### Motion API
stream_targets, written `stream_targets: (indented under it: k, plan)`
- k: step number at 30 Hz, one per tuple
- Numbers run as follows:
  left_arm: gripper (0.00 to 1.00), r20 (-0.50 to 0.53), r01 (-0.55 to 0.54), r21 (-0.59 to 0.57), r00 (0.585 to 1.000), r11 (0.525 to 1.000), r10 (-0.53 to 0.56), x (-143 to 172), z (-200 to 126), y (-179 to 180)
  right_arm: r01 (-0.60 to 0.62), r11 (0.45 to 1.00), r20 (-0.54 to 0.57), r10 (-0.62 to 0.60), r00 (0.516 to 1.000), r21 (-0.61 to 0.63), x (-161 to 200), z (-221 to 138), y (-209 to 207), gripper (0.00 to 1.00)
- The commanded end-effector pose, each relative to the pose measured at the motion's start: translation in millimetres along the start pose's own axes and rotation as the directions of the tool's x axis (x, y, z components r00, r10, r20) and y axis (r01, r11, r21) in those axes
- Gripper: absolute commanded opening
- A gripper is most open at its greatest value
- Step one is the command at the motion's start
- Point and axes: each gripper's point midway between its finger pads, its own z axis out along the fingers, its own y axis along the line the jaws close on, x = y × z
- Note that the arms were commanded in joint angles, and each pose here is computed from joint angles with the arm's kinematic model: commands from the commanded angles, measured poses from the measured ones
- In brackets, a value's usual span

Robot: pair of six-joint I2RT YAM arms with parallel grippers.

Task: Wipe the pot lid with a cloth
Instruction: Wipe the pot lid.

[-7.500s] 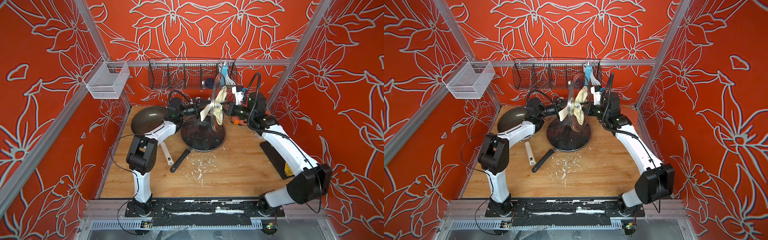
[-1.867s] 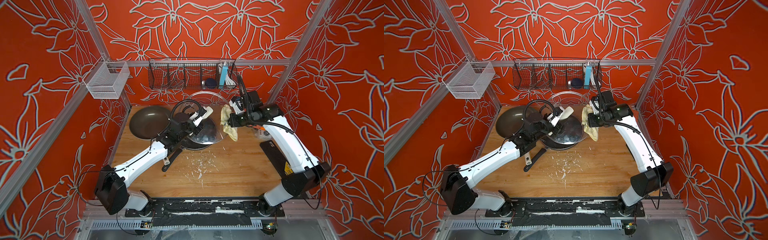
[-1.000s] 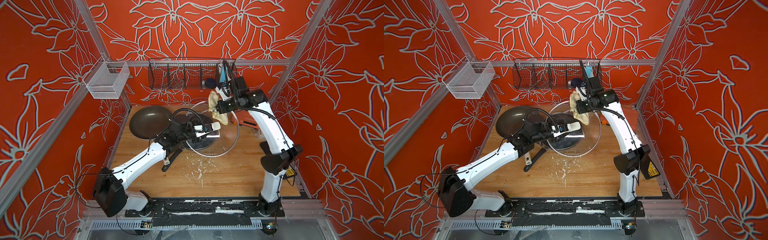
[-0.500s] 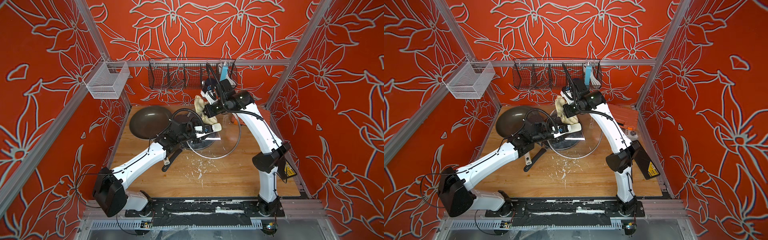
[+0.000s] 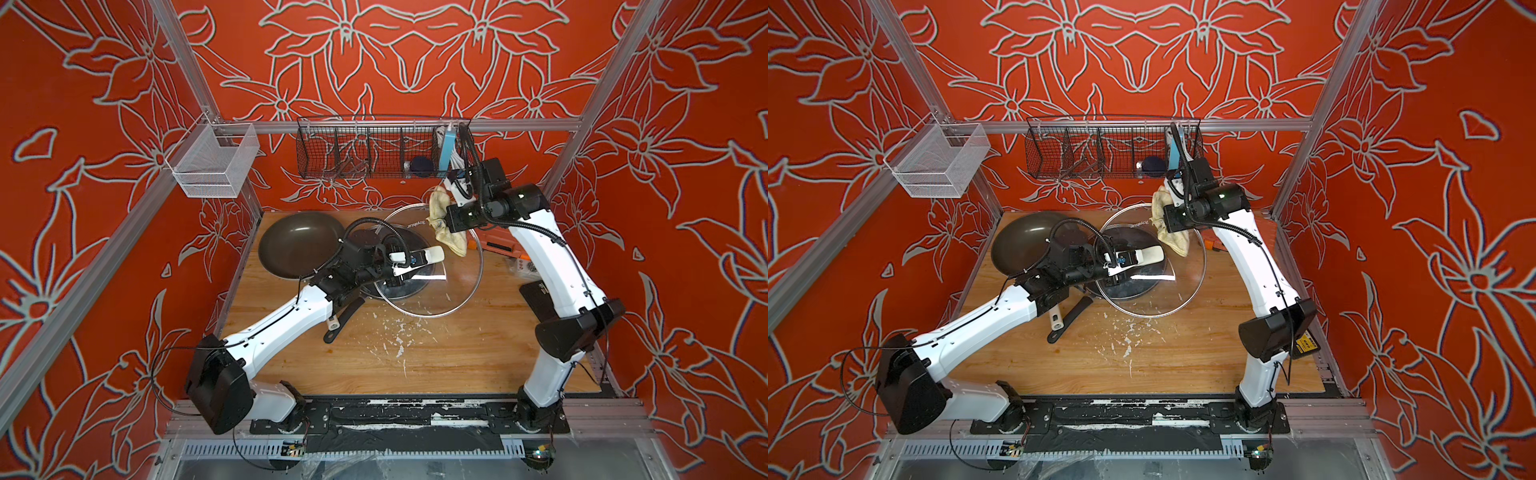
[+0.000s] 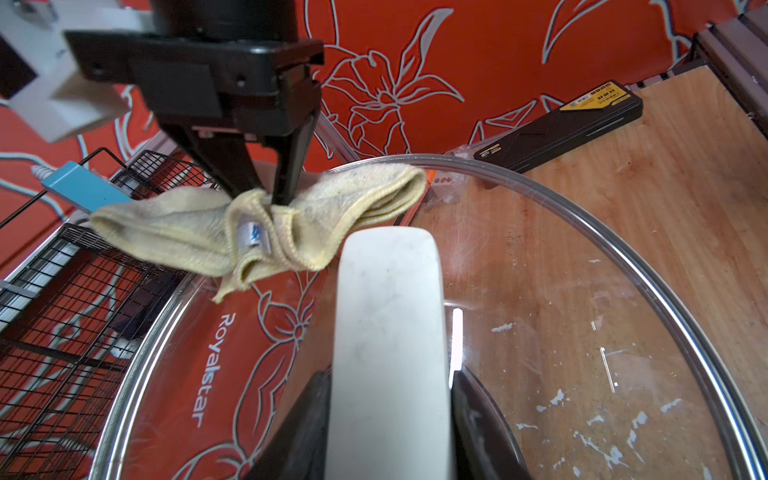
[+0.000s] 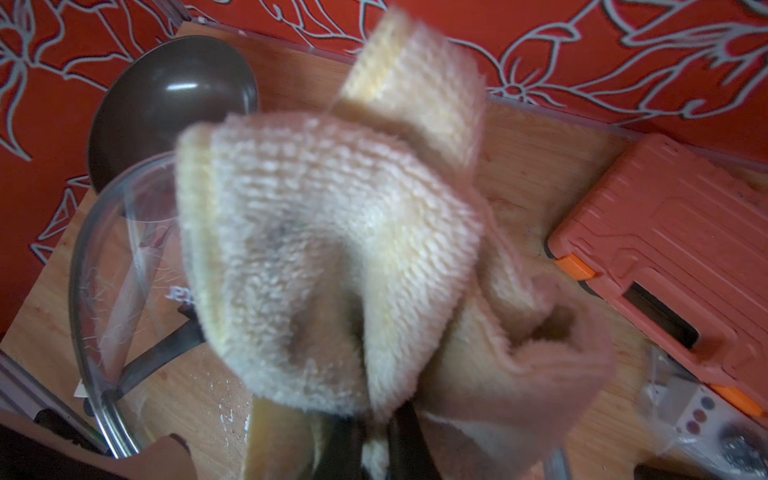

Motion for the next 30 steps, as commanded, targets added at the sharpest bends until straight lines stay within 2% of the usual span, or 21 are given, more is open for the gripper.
stream_targets:
  k: [1, 6, 9, 12, 20, 30]
  plan:
    - [0.00, 0.282, -0.120, -0.307, 0.936, 0.944, 0.211, -105, -53, 67, -0.048, 0.997, 0.019, 0.047, 0.999, 0.054, 9, -15, -20, 0.00]
    - [0.00, 0.281, -0.033, -0.334, 0.951, 0.942, 0.133, -102, -54, 77, -0.074, 0.993, -0.003, 0.075, 0.997, 0.094, 33, -26, -37, 0.00]
    - [0.00, 0.283, 0.005, -0.352, 0.954, 0.936, 0.102, -101, -55, 83, -0.076, 0.992, -0.013, 0.078, 0.997, 0.096, 46, -33, -38, 0.00]
    - [0.00, 0.289, 0.087, -0.382, 0.957, 0.920, 0.030, -100, -57, 94, -0.073, 0.994, -0.022, 0.075, 0.997, 0.075, 58, -37, -33, 0.00]
    - [0.00, 0.336, 0.256, -0.411, 0.935, 0.875, -0.116, -100, -59, 112, -0.050, 0.998, -0.004, 0.050, 0.999, -0.031, 75, -40, -9, 0.00]
    - [0.00, 0.367, 0.377, -0.440, 0.904, 0.815, -0.220, -100, -59, 128, 0.012, 0.992, -0.001, -0.012, 1.000, -0.124, 80, -34, 42, 0.00]
